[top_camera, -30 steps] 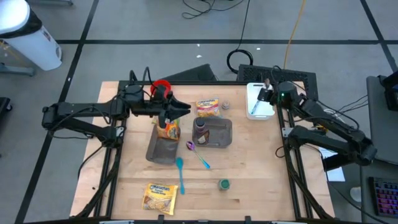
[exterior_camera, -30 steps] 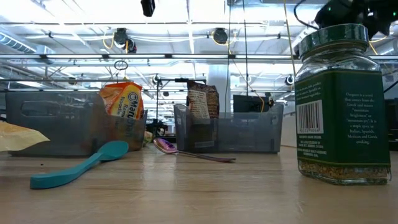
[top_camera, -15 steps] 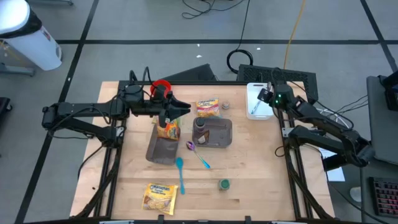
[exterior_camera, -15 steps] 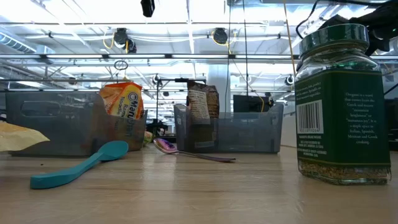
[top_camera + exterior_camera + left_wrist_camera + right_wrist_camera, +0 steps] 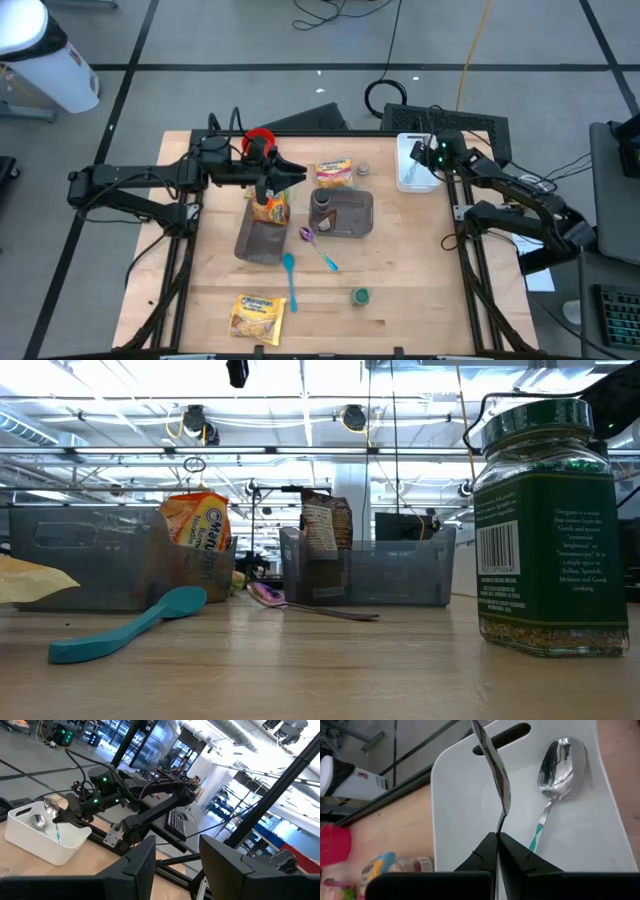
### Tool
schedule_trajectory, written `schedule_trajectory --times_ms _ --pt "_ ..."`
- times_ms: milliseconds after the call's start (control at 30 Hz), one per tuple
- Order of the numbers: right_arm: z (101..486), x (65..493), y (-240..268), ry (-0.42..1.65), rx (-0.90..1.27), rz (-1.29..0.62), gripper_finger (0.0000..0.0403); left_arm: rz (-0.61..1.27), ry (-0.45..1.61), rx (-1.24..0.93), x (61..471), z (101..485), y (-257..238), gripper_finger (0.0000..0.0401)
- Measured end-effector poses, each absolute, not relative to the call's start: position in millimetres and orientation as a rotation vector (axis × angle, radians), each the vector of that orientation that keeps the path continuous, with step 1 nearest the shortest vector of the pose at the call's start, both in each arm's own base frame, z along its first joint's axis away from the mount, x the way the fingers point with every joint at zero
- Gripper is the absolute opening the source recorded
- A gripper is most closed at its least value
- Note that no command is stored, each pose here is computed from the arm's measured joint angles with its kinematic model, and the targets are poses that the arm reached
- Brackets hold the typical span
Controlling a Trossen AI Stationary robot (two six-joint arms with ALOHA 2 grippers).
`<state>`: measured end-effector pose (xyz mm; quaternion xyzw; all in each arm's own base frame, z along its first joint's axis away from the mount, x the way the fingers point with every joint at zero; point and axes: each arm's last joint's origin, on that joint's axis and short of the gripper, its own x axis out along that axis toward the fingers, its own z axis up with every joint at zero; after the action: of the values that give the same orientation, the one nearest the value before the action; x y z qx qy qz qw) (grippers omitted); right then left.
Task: Pick & Place Food Item
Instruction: Put the blue patterned spoon into the white bin
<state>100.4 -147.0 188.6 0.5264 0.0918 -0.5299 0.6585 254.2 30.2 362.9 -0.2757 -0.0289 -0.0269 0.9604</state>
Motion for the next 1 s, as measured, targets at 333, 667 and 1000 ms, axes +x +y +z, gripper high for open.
schedule_trajectory --times_ms 333,667,1000 --pt "176.5 99.9 -156.3 0.245 1.27 -1.214 0.0 -0.053 -0.059 -0.553 254.2 362.8 30.3 0.0157" --pt "168.4 97.1 -162.0 0.282 1.336 -1.192 0.0 -0.024 -0.067 -0.549 254.2 362.9 31.1 0.0157" --pt "168.8 97.2 -163.5 0.269 1.332 -1.189 0.0 -0.012 -0.071 -0.549 254.2 362.9 31.5 0.0157"
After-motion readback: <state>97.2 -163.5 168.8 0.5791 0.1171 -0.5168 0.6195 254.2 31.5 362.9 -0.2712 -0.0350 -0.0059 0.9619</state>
